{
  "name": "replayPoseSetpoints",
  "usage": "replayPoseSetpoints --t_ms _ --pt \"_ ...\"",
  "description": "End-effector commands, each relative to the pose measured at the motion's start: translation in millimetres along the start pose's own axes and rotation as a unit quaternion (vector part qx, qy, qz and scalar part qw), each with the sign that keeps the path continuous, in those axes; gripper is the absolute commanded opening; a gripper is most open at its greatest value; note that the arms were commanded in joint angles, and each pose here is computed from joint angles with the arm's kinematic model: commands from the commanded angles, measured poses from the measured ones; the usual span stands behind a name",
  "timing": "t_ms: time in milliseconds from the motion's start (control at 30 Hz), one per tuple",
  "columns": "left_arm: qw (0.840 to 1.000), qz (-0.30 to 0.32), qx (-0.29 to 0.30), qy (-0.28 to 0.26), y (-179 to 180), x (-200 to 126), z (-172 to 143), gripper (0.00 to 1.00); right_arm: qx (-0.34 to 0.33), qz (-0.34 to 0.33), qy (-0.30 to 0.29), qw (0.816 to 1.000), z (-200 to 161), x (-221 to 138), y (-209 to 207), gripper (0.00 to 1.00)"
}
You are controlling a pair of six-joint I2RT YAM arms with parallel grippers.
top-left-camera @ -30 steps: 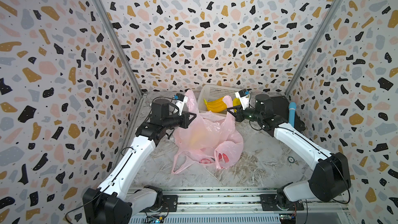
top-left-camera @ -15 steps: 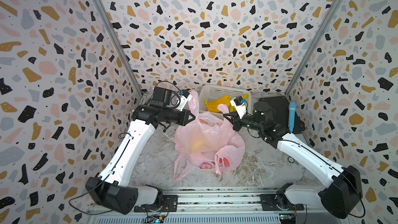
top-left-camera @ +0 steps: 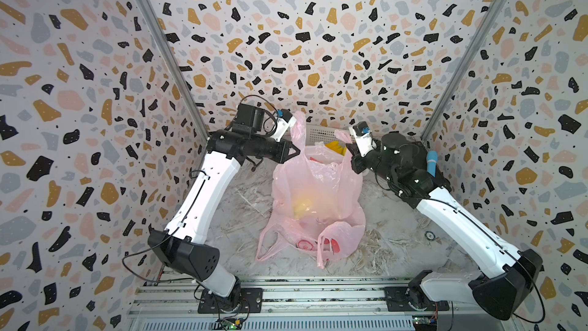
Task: Place the banana into a plastic bag & tie a knot
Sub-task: Adjust the plastic bag at the center of the board.
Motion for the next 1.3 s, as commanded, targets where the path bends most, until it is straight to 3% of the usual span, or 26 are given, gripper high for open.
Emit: replayPoseSetpoints --t_ms 0,100,200,433,567,667,933,1133,1267 --pt "0.999 0.006 0.021 -0.031 9 -9 24 0.00 -0.008 -0.008 -0.017 1.000 28 -13 -4 0.00" --pt "0.999 -0.005 0.032 -0.025 -2 -23 31 0.00 0.014 0.052 -0.016 0.998 32 -29 6 0.00" --pt "0.999 -0.021 0.034 -0.018 -14 -28 17 0.00 0.034 0.091 -0.012 0.995 14 -40 11 0.00" --pt "0.999 -0.044 -0.008 -0.009 -18 -1 -50 0.00 0.041 0.074 0.025 0.996 -69 -28 3 0.00" --pt "0.999 -0.039 -0.011 -0.015 -21 7 -75 0.00 0.047 0.088 0.024 0.995 -97 -21 2 0.00" --pt "0.999 -0.044 0.002 -0.031 -26 10 -85 0.00 0.046 0.129 0.019 0.990 -100 -20 9 0.00" --pt "0.992 -0.115 0.058 0.012 -48 25 -86 0.00 0.008 0.255 0.010 0.967 -95 -25 32 0.00" --pt "0.983 -0.119 0.099 0.095 -60 48 -95 0.00 -0.007 0.252 0.044 0.967 -108 -26 35 0.00" --pt "0.987 -0.086 0.118 0.065 -60 42 -94 0.09 -0.003 0.244 0.044 0.969 -113 -24 34 0.00"
Point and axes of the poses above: each gripper's point midway between its finger pads, its own x axis out along the fingers, its own y axis along the line the jaws close on, z = x × y, the point moved 9 cm from there along -x, back along the fingers, and after that the axes turned 15 degrees about x, right-handed, at the moved point
